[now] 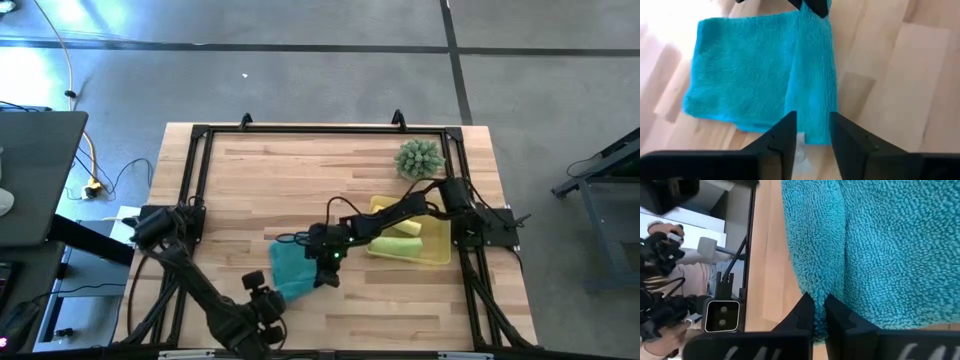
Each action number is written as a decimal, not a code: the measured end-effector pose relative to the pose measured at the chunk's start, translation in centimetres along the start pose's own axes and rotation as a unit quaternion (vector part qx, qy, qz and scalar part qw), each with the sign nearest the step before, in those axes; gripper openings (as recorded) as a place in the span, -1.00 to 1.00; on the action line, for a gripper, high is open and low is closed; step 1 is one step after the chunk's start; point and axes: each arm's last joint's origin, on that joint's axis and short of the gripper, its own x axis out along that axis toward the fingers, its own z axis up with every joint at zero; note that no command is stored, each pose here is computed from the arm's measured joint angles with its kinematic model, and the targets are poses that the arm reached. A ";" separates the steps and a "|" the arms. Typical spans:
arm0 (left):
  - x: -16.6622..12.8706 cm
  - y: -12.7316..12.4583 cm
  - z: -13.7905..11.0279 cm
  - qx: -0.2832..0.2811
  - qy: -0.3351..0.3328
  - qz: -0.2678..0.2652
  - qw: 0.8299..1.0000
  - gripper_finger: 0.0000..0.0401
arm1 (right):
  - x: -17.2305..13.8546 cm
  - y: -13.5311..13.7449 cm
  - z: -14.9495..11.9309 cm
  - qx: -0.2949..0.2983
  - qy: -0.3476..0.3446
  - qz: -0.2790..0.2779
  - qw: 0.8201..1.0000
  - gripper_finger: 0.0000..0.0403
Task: Roll microfiber towels into tight, uniform cylinder then place into a basket
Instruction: Roll the blue microfiber towel
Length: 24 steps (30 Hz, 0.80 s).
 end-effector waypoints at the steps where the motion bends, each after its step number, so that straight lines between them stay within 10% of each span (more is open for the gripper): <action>1: 0.4 0.0 0.0 -0.007 -0.001 -0.004 1.000 -0.44 | 0.0 0.0 0.0 0.001 0.000 -0.001 1.000 -0.99; 12: 2.5 -0.1 0.9 0.009 0.039 -0.034 0.999 0.02 | 0.1 0.0 0.0 0.004 -0.013 -0.027 1.000 -0.99; 24: 5.0 -1.2 -1.2 0.013 0.053 0.007 0.998 -0.18 | 0.1 0.0 -0.1 -0.011 -0.011 -0.032 0.999 -0.99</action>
